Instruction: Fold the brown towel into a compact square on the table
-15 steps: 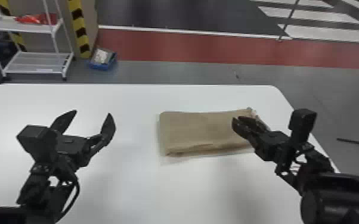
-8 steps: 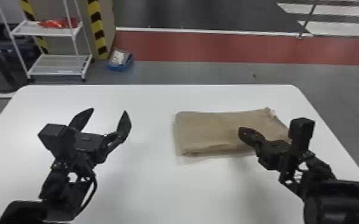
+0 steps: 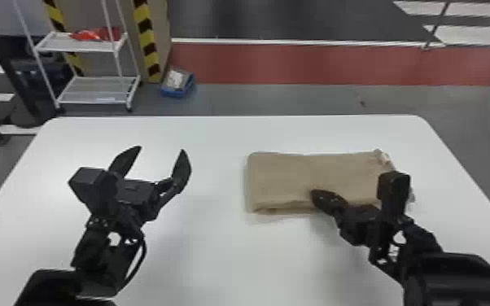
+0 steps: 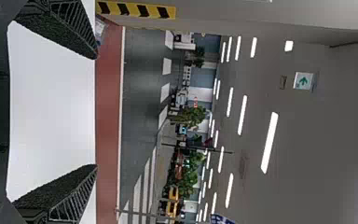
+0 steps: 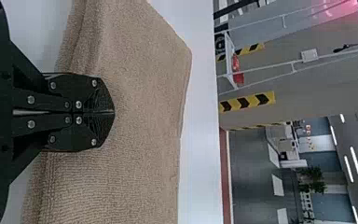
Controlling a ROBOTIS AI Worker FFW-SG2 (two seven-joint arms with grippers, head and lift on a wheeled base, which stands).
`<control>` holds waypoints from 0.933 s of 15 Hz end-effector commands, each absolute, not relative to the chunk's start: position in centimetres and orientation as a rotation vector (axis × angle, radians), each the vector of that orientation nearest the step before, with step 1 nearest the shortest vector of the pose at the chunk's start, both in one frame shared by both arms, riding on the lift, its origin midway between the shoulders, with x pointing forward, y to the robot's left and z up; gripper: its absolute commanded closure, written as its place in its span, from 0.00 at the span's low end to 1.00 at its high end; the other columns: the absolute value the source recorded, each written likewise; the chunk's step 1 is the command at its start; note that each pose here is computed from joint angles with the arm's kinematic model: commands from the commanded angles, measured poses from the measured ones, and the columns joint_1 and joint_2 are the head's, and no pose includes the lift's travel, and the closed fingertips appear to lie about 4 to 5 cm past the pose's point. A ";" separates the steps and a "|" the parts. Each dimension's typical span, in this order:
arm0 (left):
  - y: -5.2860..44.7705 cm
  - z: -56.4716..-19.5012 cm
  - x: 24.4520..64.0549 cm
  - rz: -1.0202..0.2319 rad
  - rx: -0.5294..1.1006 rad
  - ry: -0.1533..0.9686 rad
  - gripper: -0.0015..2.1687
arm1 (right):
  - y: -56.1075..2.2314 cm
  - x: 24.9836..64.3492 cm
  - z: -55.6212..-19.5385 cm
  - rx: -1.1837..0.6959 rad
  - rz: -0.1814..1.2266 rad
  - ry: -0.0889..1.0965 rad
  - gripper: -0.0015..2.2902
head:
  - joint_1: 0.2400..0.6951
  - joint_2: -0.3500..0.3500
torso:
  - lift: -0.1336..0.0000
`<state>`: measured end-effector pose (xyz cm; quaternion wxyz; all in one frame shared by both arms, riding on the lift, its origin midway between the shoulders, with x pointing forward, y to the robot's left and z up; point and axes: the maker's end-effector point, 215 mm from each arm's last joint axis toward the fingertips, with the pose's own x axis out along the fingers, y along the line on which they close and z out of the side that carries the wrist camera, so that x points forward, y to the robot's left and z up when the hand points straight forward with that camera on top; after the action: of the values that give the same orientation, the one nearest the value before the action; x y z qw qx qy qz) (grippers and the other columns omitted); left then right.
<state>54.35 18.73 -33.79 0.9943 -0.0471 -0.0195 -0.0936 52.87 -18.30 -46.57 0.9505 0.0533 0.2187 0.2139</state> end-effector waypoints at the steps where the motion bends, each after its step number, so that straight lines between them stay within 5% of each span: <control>1: 18.9 -33.8 54.3 -0.186 -0.096 -0.040 0.02 | -15.3 52.5 -46.9 0.124 0.473 0.462 0.85 | 1.00 0.49 | 0.08; 14: 19.7 -33.8 54.4 -0.177 -0.104 -0.043 0.02 | -3.0 51.2 -45.1 0.112 0.613 0.443 0.85 | 1.00 0.72 | 0.08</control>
<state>54.36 19.63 -33.72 0.9944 -0.0522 -0.0221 -0.0893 51.31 -3.83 -45.59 0.9288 0.0541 0.2205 0.2930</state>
